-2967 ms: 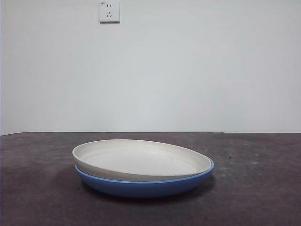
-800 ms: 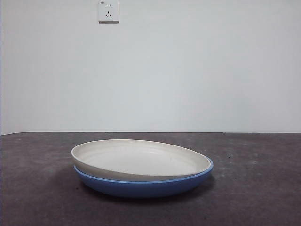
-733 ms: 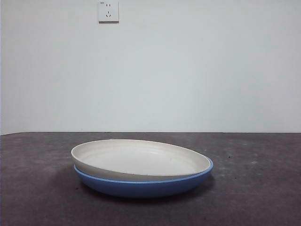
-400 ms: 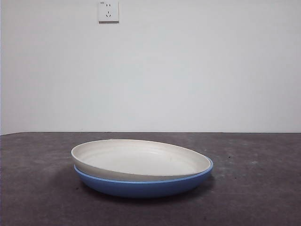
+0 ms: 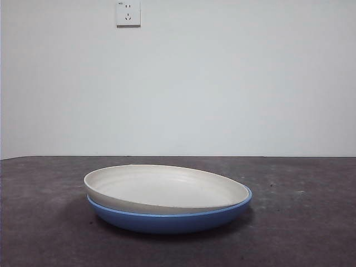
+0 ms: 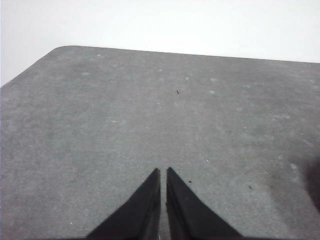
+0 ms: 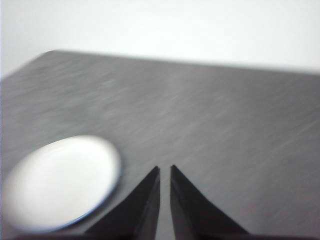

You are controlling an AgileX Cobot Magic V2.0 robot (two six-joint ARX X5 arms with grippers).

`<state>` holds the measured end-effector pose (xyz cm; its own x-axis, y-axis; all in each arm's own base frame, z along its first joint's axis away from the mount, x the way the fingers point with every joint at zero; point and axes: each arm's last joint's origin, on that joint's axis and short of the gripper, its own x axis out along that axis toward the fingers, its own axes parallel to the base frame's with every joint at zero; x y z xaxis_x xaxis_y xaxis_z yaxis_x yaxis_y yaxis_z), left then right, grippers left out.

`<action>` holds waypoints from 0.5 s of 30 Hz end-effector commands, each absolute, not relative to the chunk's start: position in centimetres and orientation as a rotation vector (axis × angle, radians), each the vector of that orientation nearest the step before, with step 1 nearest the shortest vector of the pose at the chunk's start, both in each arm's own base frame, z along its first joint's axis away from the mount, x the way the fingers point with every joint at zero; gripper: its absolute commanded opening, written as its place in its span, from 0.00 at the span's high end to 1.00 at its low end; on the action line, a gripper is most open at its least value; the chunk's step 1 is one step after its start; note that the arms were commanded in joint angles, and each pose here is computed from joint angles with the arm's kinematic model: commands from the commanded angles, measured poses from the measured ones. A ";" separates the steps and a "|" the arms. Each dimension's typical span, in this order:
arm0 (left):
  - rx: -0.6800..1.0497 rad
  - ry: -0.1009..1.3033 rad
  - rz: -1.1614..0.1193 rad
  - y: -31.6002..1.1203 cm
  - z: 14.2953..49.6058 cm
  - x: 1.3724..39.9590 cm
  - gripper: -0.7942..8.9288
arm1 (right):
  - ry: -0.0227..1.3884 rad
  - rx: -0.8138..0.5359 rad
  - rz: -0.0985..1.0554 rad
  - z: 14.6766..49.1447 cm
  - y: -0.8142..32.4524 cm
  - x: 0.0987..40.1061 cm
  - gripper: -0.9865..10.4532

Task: Pick up the white plate, put it on the blue plate, put it on desk

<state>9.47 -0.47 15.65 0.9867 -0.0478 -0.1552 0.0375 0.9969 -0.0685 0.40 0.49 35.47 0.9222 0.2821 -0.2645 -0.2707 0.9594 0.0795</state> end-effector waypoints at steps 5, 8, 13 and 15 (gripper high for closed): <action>-0.067 0.180 -0.039 -0.5 14.9 9.6 0.90 | 0.128 -0.110 0.158 30.7 0.5 5.1 0.89; -0.067 0.180 -0.039 -0.5 14.9 9.6 0.90 | 0.097 -0.112 0.132 27.8 0.5 6.9 0.89; -0.067 0.180 -0.039 -0.5 14.9 9.6 0.90 | 0.096 -0.111 0.106 23.7 0.3 8.1 0.89; -0.067 0.180 -0.039 -0.5 14.9 9.6 0.90 | 0.109 -0.110 0.105 22.1 0.3 8.3 0.89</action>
